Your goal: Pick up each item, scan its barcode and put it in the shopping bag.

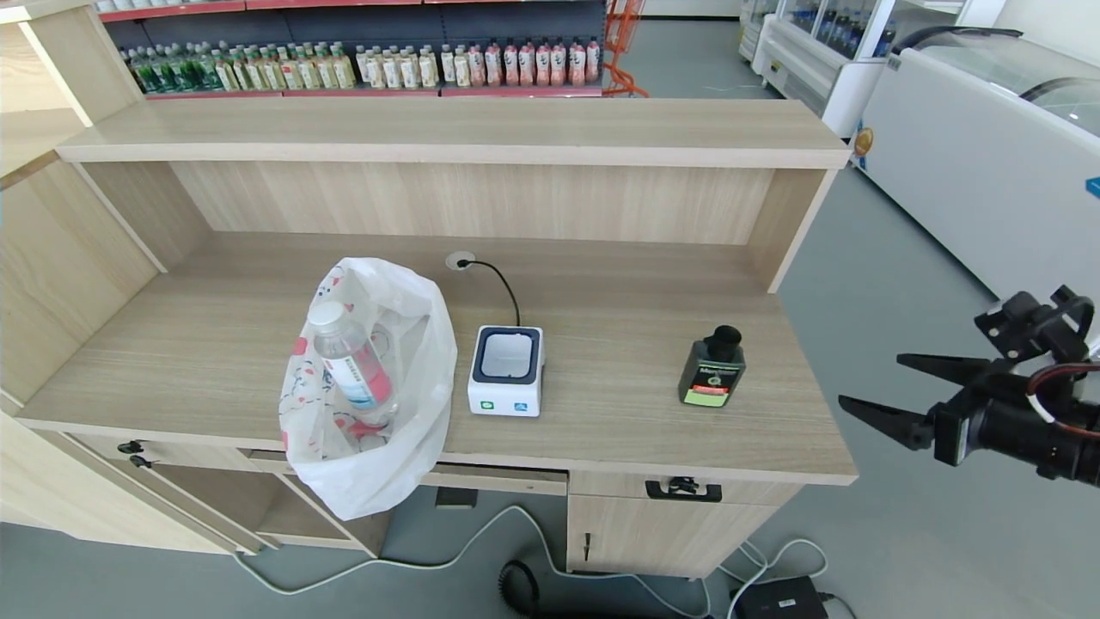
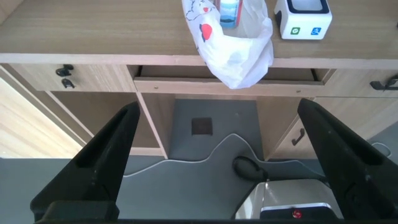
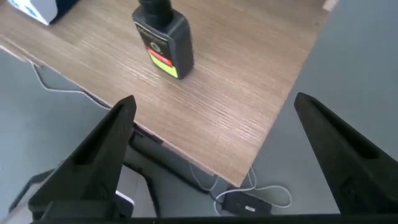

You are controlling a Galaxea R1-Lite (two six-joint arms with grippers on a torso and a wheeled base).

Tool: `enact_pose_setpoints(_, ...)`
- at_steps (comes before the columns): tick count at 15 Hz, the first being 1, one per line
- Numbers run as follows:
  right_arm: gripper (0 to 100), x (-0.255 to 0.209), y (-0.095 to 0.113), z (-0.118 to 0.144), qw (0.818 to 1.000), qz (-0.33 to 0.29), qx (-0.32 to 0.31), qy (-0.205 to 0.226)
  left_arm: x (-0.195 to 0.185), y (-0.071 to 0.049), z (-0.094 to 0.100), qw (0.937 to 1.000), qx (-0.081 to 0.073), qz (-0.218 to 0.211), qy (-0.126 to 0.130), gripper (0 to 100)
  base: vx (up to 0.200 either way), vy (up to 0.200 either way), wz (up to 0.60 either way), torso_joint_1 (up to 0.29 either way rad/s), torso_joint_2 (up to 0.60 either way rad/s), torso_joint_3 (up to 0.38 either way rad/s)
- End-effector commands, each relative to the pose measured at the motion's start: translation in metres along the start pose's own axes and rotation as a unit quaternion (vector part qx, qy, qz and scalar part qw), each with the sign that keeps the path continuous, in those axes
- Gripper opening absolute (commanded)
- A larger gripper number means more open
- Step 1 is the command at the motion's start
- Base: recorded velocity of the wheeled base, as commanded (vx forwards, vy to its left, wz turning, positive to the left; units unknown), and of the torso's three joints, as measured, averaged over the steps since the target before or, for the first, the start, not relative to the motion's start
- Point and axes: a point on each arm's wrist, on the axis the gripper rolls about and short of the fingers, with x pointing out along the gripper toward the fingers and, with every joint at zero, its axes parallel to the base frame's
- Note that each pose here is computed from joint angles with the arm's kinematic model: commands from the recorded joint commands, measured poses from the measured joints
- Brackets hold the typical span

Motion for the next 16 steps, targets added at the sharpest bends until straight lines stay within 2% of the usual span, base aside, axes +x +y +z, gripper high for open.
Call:
enact_pose_setpoints(1, 100, 0.026, -0.014, -0.010, 0.998, 0.026, -0.056, -0.001, 0.000, 0.000, 0.000, 1.0000, 0.000, 0.000, 0.001, 100, 0.000, 0.000, 0.00, 0.000, 0.00, 0.000)
enact_pose_setpoints(4, 100, 0.040, -0.018, -0.016, 0.992, 0.048, -0.113, -0.006, 0.000, 0.000, 0.000, 1.0000, 0.000, 0.000, 0.001, 100, 0.000, 0.000, 0.00, 0.000, 0.00, 0.000)
enact_pose_setpoints(7, 100, 0.055, -0.014, -0.018, 0.986, 0.083, -0.141, -0.019, 0.000, 0.000, 0.000, 1.0000, 0.000, 0.000, 0.001, 100, 0.000, 0.000, 0.00, 0.000, 0.00, 0.000)
enact_pose_setpoints(12, 100, 0.081, -0.019, -0.027, 0.978, 0.110, -0.169, -0.049, 0.000, 0.000, 0.000, 1.0000, 0.000, 0.000, 0.001, 100, 0.000, 0.000, 0.00, 0.000, 0.00, 0.000)
enact_pose_setpoints(16, 100, 0.099, -0.019, -0.031, 0.975, 0.134, -0.168, -0.061, 0.000, 0.000, 0.000, 1.0000, 0.000, -0.001, 0.001, 100, 0.000, 0.000, 0.00, 0.000, 0.00, 0.000)
